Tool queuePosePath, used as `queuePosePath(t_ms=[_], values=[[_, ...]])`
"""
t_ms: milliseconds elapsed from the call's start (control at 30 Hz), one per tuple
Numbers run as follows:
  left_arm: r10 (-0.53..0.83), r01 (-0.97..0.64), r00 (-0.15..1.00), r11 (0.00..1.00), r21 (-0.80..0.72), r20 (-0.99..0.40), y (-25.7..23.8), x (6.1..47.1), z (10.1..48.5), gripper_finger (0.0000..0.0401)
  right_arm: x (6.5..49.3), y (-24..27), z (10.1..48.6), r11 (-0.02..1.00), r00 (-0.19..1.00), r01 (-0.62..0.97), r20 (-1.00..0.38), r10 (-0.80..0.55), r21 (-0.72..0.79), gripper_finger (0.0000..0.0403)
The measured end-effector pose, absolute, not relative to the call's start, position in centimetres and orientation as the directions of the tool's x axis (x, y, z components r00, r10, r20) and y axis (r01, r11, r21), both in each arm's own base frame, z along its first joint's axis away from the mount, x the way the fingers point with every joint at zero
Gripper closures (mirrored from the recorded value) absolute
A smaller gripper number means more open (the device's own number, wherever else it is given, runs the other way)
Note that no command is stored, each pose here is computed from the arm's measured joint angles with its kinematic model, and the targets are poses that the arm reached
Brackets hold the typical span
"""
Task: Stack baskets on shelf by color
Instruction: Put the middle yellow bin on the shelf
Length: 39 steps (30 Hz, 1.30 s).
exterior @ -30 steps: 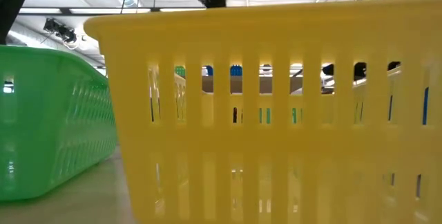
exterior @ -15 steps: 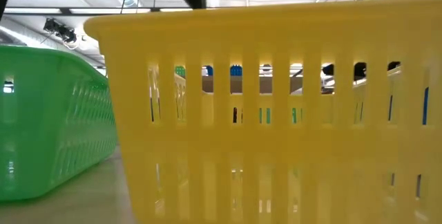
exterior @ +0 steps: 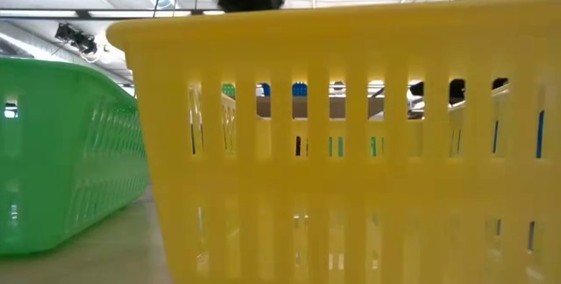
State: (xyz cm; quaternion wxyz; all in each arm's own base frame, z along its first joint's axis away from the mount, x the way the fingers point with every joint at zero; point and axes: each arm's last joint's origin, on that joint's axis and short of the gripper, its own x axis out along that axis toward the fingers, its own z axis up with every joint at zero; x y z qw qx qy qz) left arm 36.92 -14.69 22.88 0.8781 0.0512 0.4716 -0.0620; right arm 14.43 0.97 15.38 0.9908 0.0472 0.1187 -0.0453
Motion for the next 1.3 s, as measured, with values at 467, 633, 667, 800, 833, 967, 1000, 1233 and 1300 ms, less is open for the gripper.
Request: queuePosePath(t_ms=[467, 633, 667, 800, 833, 967, 1000, 1233, 1300], values=[[-0.146, 0.158, 0.596, 0.985, -0.064, -0.790, -14.6, 36.8, 19.7, 0.0298, 14.4, 1.0, 15.2, 0.992, 0.963, 0.102, -0.259, -0.078, 0.079, 0.0149], [-0.159, 0.145, 0.591, 0.985, -0.090, -0.791, -14.7, 36.9, 18.6, 0.0296, 14.4, 1.0, 15.1, 0.992, 0.961, 0.103, -0.263, -0.079, 0.077, 0.0149], [-0.158, 0.142, 0.590, 0.986, -0.091, -0.792, -14.6, 37.1, 18.2, 0.0296, 14.4, 1.0, 15.2, 0.992, 0.962, 0.104, -0.262, -0.080, 0.077, 0.0149], [-0.161, 0.140, 0.576, 0.985, -0.097, -0.802, -14.5, 37.6, 16.9, 0.0296, 14.4, 1.0, 15.1, 0.992, 0.961, 0.104, -0.265, -0.081, 0.076, 0.0149], [-0.165, 0.143, 0.575, 0.985, -0.101, -0.801, -14.6, 37.8, 16.6, 0.0296, 14.4, 1.0, 15.1, 0.992, 0.960, 0.104, -0.267, -0.081, 0.075, 0.0149], [-0.150, 0.121, 0.564, 0.988, -0.098, -0.812, -14.1, 38.0, 16.0, 0.0296, 14.4, 1.0, 15.1, 0.992, 0.960, 0.106, -0.267, -0.083, 0.074, 0.0149], [-0.138, 0.109, 0.564, 0.990, -0.092, -0.814, -14.0, 38.0, 16.0, 0.0297, 14.4, 0.9, 15.1, 0.991, 0.960, 0.107, -0.267, -0.084, 0.074, 0.0149], [-0.041, 0.003, 0.477, 0.999, -0.045, -0.878, -12.1, 37.4, 15.7, 0.0321, 14.4, 1.0, 15.0, 0.992, 0.958, 0.107, -0.273, -0.083, 0.073, 0.0149], [-0.023, -0.027, 0.438, 0.999, -0.038, -0.899, -11.5, 37.2, 15.5, 0.0328, 14.4, 1.0, 15.0, 0.992, 0.958, 0.107, -0.274, -0.083, 0.073, 0.0149]])
